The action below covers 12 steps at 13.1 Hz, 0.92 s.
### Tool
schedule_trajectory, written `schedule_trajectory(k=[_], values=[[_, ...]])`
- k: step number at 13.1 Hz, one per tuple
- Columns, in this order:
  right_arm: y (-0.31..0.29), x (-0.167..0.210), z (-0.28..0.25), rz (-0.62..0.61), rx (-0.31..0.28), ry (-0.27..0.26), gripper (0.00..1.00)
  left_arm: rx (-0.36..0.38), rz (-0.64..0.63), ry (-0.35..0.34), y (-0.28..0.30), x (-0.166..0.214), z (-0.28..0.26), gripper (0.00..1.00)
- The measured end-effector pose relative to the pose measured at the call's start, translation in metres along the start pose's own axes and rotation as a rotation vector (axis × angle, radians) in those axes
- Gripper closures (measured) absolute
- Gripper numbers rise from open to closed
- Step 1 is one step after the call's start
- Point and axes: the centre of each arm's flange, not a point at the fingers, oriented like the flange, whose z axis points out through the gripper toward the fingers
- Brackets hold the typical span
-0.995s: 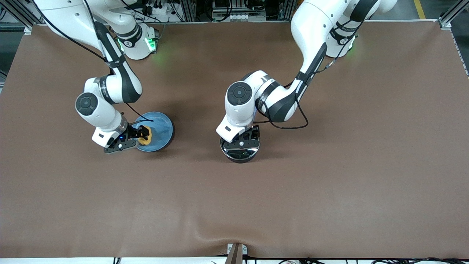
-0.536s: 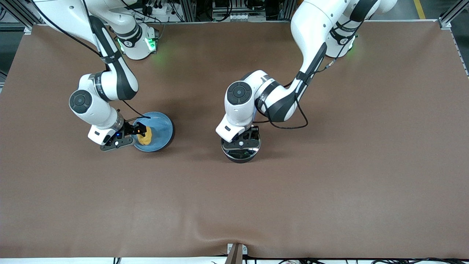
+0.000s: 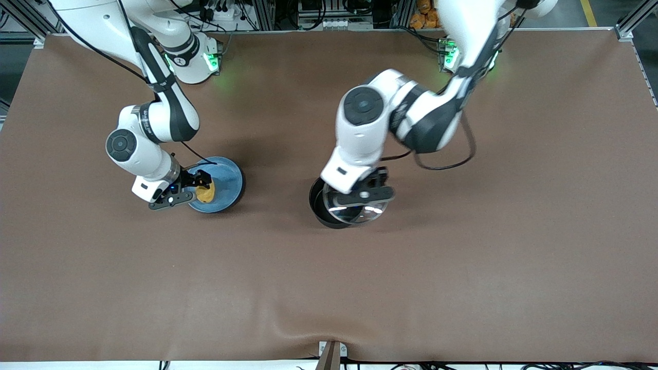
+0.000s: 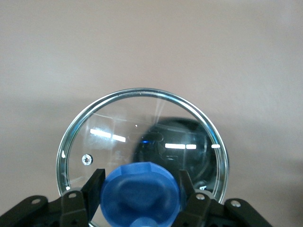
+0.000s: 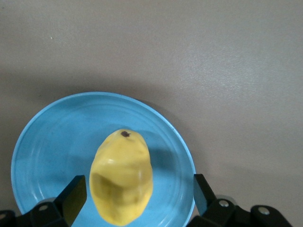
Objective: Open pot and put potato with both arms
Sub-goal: 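Lift the glass lid with the left gripper while the right gripper grasps potato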
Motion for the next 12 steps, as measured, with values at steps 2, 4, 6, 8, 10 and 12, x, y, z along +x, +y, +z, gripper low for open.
schedule_trajectory(k=[2, 4, 6, 8, 10, 12], values=[[0.000, -0.002, 0.012, 0.002, -0.003, 0.000, 0.00, 0.033, -0.031, -0.019, -0.048, 0.022, -0.030, 0.33], [0.000, -0.002, 0.019, 0.003, -0.003, -0.006, 0.00, 0.066, -0.010, -0.048, -0.100, 0.041, -0.035, 0.33], [0.000, -0.002, 0.021, 0.004, -0.004, -0.004, 0.00, 0.096, 0.016, -0.088, -0.163, 0.058, -0.024, 0.33], [-0.001, -0.002, 0.023, 0.005, -0.004, -0.004, 0.00, 0.108, 0.041, -0.119, -0.231, 0.071, -0.003, 0.33], [-0.003, -0.002, 0.024, 0.002, -0.003, -0.004, 0.04, 0.098, 0.056, -0.123, -0.300, 0.082, 0.032, 0.33], [-0.004, -0.002, 0.024, -0.001, -0.003, -0.003, 0.26, 0.071, 0.080, -0.085, -0.362, 0.087, 0.082, 0.33]])
